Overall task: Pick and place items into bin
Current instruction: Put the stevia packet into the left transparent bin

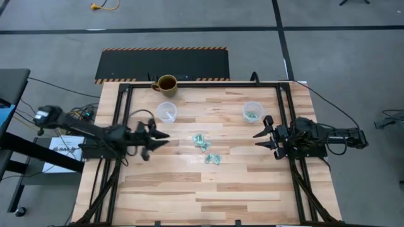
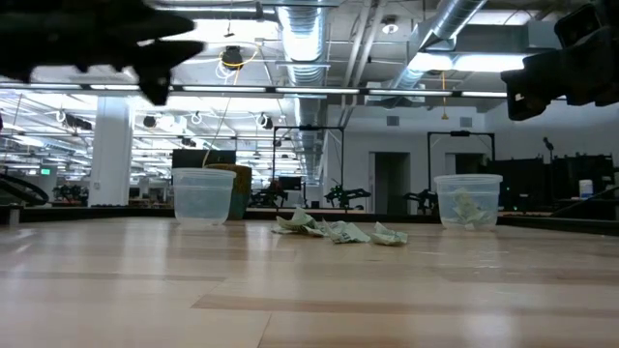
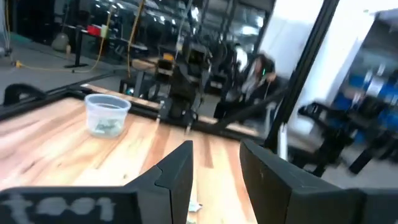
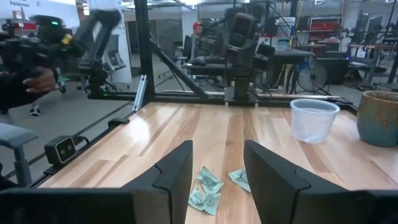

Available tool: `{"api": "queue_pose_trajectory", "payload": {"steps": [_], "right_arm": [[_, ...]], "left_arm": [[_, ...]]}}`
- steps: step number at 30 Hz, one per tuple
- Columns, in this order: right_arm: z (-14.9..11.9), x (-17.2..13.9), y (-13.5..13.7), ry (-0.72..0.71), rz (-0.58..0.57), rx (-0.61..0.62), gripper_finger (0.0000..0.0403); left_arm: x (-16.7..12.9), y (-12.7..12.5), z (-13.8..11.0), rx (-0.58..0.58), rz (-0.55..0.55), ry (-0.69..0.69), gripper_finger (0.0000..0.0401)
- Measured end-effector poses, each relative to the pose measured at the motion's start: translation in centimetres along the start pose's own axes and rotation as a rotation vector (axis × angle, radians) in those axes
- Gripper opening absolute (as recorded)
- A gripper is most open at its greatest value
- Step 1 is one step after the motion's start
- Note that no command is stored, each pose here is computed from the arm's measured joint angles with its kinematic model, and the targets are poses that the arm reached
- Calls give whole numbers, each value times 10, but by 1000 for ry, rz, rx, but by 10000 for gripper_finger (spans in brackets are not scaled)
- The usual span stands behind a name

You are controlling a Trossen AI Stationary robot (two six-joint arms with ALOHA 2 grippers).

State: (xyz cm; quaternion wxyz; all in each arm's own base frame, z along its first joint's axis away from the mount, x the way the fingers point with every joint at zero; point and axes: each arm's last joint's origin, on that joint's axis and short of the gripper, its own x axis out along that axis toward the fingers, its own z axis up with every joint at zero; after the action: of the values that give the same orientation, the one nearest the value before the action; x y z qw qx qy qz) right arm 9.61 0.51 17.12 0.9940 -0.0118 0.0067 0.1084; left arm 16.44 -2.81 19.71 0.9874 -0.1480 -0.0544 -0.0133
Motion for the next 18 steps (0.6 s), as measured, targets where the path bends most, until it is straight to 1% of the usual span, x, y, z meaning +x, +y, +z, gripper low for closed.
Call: {"api": "queue_pose_trajectory", "payload": {"steps": [3, 5, 11, 16, 18], "right_arm": [[0, 0, 0, 0, 0, 0, 137], [0, 0, 0, 0, 0, 0, 138], [0, 0, 0, 0, 0, 0, 138], [0, 0, 0, 0, 0, 0, 137], [0, 0, 0, 0, 0, 0, 139]], "left_arm": [[37, -9, 0, 121, -15, 81, 121], [61, -11, -1, 171, 1, 133, 121], [119, -2, 1, 226, 99, 253, 121], [154, 11, 5, 228, 164, 250, 121], [164, 16, 3, 203, 181, 259, 121]]}}
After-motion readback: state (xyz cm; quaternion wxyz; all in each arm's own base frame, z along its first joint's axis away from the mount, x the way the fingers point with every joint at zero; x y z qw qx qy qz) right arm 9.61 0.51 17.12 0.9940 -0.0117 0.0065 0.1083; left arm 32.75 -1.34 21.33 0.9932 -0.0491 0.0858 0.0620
